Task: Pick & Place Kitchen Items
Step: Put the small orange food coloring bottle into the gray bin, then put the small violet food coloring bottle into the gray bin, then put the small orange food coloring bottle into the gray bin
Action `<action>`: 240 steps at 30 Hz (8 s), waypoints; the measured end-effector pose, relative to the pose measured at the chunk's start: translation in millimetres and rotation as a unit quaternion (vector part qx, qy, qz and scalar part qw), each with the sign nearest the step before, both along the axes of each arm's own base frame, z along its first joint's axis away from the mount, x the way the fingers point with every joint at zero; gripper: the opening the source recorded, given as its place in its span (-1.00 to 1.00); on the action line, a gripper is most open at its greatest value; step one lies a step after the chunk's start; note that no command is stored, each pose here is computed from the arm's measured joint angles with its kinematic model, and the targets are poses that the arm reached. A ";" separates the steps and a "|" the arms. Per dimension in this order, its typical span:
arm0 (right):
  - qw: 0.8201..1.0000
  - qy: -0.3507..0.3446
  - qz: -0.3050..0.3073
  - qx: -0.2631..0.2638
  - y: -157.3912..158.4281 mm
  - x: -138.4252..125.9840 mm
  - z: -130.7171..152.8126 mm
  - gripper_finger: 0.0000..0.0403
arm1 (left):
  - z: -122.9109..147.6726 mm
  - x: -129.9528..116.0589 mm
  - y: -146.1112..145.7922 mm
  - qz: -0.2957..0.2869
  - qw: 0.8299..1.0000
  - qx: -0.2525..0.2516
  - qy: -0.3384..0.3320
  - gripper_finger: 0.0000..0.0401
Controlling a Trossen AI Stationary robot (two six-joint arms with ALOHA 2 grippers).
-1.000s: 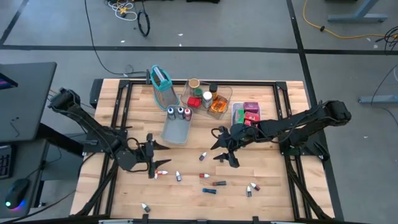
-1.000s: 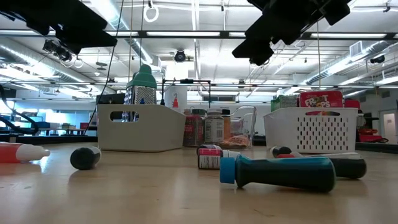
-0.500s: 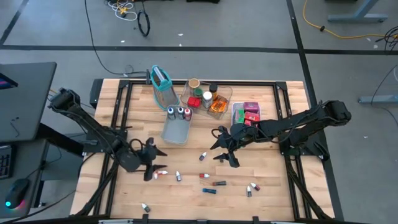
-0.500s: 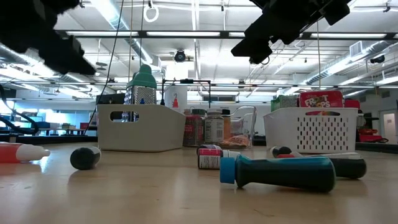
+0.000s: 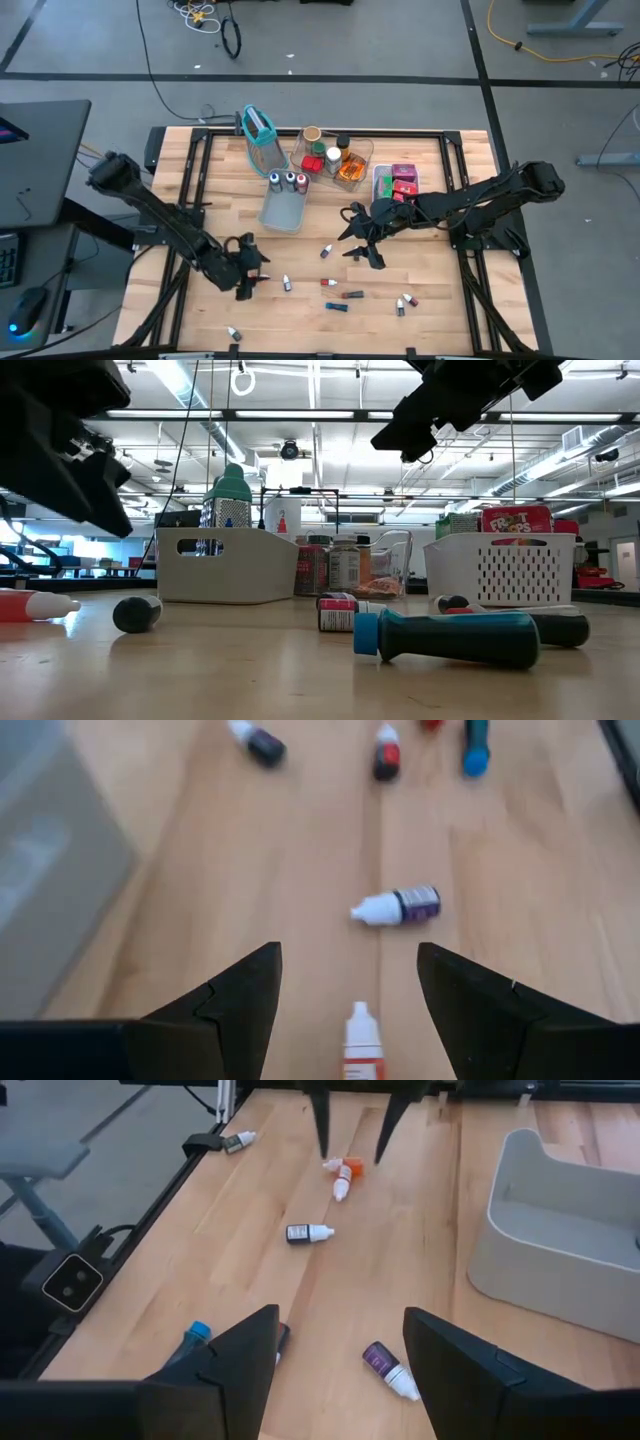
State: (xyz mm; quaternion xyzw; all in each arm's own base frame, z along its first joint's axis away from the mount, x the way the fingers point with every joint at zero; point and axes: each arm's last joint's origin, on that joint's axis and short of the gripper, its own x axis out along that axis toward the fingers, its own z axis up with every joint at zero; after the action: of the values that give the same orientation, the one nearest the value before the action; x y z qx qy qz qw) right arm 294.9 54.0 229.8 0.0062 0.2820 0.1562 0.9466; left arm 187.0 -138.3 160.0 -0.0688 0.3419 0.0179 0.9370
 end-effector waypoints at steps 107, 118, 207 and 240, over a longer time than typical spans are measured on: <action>1.000 -0.017 0.015 -0.021 0.2 0.9 1.3 0.11 | 44.5 98.1 161.6 0.266 0.957 0.060 0.098 -0.08; 0.999 -0.004 -0.015 -0.028 1.0 3.6 -4.7 0.11 | 107.5 81.7 128.0 0.220 0.975 0.030 -0.003 -0.19; 0.962 -0.036 -0.236 -0.132 -77.1 151.5 -70.6 -0.13 | 118.6 58.3 66.8 0.288 0.925 0.234 -0.086 -0.38; 0.968 0.109 -0.184 -0.132 -21.0 51.9 42.1 -0.12 | 85.1 46.5 -21.7 0.181 0.981 -0.010 -0.072 -0.71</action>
State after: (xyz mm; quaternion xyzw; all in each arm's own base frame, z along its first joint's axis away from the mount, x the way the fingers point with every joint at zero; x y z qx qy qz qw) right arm 346.8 33.0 271.9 -0.0500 0.3957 -0.0604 0.9150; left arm 233.5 -160.0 245.1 -0.1400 0.2557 0.1788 0.9397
